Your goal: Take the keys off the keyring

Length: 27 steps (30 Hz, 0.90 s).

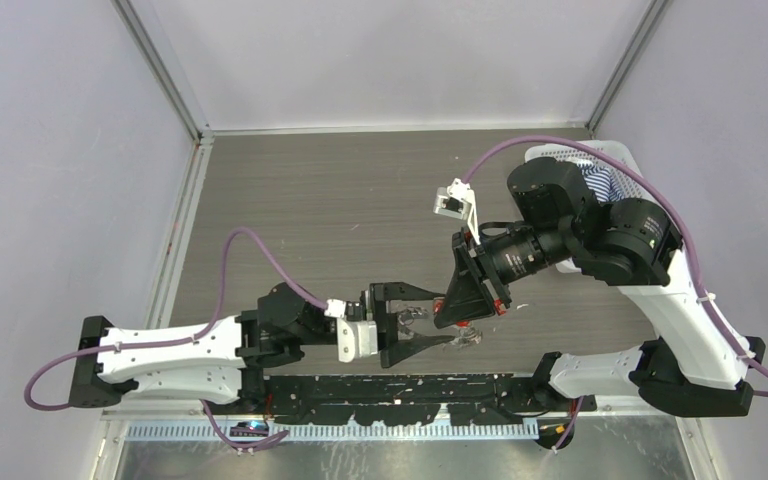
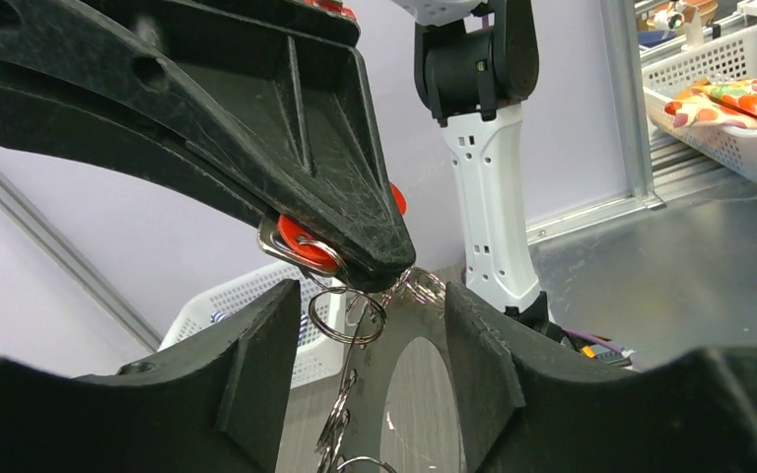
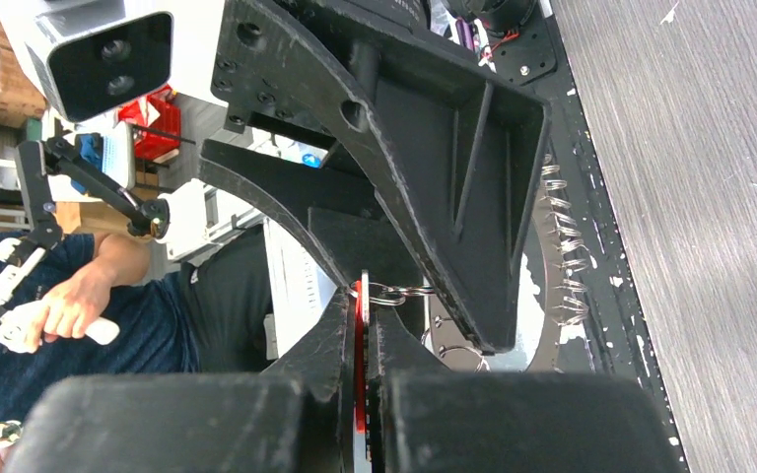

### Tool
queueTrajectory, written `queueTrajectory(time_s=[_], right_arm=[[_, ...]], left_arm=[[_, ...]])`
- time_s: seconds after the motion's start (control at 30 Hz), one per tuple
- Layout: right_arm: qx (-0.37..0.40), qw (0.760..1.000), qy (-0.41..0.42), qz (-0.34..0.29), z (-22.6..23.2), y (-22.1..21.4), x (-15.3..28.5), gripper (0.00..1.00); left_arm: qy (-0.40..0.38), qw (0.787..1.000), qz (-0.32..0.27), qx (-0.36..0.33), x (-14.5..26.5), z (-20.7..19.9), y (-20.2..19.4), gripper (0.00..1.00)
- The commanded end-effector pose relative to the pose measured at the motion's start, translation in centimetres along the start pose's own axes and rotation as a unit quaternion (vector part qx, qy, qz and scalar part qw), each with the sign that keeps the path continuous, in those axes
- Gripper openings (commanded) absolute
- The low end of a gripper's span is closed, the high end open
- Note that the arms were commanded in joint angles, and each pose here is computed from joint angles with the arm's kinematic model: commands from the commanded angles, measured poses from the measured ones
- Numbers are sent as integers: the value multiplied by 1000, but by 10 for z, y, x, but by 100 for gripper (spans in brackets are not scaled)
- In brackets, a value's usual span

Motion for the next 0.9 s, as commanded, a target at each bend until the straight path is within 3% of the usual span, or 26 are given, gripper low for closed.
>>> queueTrajectory(time_s=[0.0, 0.17, 0.7, 0.87], right_arm=[[29, 999, 30, -26, 16, 8, 6, 1], [29, 999, 25, -30, 16, 7, 8, 1], [47, 997, 2, -55, 20, 10, 23, 1], [46, 997, -6, -59, 17, 8, 23, 1]], left_arm=[[6, 1000, -22, -16, -3, 5, 8, 55], [9, 1000, -20, -16, -4, 4, 4, 45], [41, 999, 27, -2, -8, 9, -23, 1], [83, 996, 38, -4, -6, 22, -26, 1]])
Point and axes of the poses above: each gripper's point midway between its finger pads, its own x axis back along the fingers, its own z axis along the line the jaws close on, y = z × x, the point moved 2 cm from there along x, back along the fingers, and after that the axes turned 5 degrees about -x, right-handed, at the moved point
